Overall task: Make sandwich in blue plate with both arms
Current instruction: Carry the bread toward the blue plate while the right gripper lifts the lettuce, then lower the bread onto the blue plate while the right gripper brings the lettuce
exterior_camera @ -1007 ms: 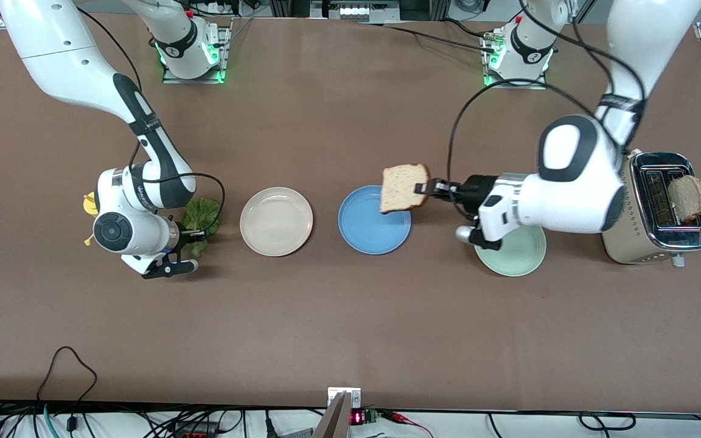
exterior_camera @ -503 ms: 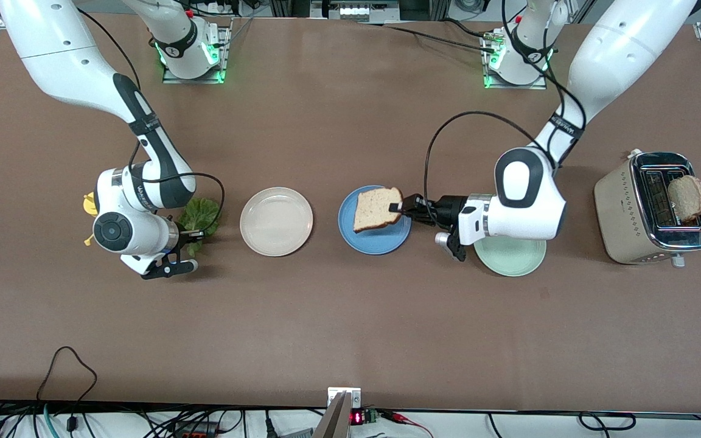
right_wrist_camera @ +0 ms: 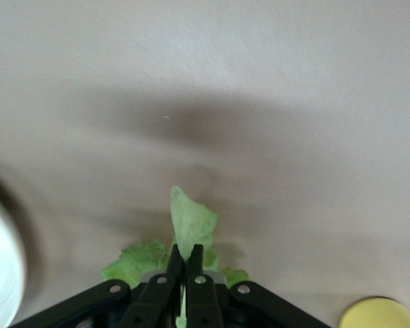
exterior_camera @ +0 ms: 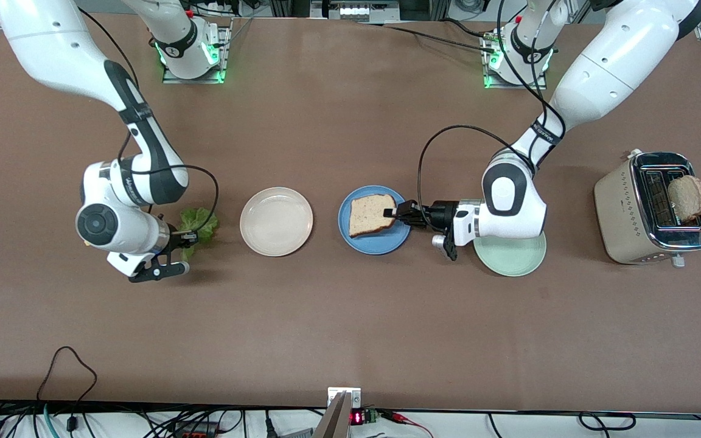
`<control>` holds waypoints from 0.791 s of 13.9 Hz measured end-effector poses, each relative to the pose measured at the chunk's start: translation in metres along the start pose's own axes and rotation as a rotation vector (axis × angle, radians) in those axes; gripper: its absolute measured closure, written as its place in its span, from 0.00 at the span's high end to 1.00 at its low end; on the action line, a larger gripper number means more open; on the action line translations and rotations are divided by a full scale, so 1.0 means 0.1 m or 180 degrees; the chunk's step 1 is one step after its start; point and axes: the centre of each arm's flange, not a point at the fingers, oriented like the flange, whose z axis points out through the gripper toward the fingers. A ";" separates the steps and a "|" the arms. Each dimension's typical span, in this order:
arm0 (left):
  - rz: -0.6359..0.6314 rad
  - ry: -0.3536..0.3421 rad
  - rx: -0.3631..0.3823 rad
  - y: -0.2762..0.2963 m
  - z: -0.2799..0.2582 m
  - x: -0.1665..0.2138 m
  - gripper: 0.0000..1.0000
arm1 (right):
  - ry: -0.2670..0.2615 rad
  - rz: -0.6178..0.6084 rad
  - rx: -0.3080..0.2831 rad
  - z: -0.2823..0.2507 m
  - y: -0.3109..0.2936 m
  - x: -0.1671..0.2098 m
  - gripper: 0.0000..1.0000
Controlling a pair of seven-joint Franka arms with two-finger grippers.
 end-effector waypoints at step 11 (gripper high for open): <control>-0.0050 0.0000 0.0063 -0.19 0.14 -0.09 0.42 | 0.0446 -0.1890 0.0150 -1.36 -1.77 -0.07 0.04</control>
